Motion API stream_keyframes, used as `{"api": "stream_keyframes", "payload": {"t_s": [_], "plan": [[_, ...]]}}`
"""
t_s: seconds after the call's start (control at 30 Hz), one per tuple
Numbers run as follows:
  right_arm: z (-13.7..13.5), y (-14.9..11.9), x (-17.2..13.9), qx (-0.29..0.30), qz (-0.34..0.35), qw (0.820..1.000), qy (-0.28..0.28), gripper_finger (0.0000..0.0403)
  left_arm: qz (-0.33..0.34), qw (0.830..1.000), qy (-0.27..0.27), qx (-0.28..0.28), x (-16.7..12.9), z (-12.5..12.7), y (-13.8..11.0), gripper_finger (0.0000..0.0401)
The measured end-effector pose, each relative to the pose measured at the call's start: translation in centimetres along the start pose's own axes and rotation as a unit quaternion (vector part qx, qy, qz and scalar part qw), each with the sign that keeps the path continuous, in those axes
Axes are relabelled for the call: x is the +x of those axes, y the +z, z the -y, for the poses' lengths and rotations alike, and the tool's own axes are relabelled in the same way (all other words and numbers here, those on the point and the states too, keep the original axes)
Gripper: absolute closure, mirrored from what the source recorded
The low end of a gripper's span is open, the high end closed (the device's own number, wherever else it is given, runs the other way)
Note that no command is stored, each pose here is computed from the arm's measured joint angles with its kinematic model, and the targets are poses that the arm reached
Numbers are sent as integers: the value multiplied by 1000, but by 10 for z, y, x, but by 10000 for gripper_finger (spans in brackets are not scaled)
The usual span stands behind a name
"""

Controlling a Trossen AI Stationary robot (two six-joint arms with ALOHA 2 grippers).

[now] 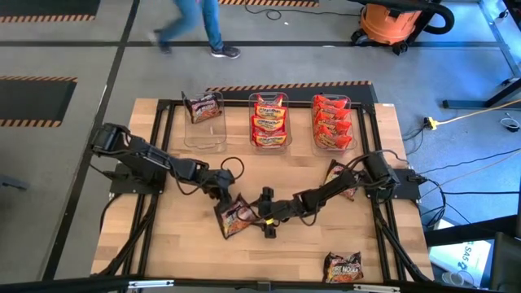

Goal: Sort Maruchan noodles
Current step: Put the black noodle pack into the left transparent bin

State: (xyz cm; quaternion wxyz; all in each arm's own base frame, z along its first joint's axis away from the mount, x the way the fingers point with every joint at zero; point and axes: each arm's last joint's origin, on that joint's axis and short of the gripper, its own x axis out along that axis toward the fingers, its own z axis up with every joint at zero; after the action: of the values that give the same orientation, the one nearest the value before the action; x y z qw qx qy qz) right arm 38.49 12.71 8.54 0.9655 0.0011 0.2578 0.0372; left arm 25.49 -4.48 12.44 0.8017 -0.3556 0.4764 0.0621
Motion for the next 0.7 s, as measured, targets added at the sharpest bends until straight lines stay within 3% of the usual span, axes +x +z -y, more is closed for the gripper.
{"api": "stream_keyframes", "payload": {"t_s": [0.23,0.4,0.7], "plan": [[0,-11,7,-1,-8,1000,0,82,-36,996,-80,4,8,5,3,175],[0,-11,7,-5,-9,1000,-5,82,-94,982,-163,7,6,9,4,175],[0,-12,7,-6,-11,1000,-6,82,-135,971,-195,-13,4,10,3,175]]}}
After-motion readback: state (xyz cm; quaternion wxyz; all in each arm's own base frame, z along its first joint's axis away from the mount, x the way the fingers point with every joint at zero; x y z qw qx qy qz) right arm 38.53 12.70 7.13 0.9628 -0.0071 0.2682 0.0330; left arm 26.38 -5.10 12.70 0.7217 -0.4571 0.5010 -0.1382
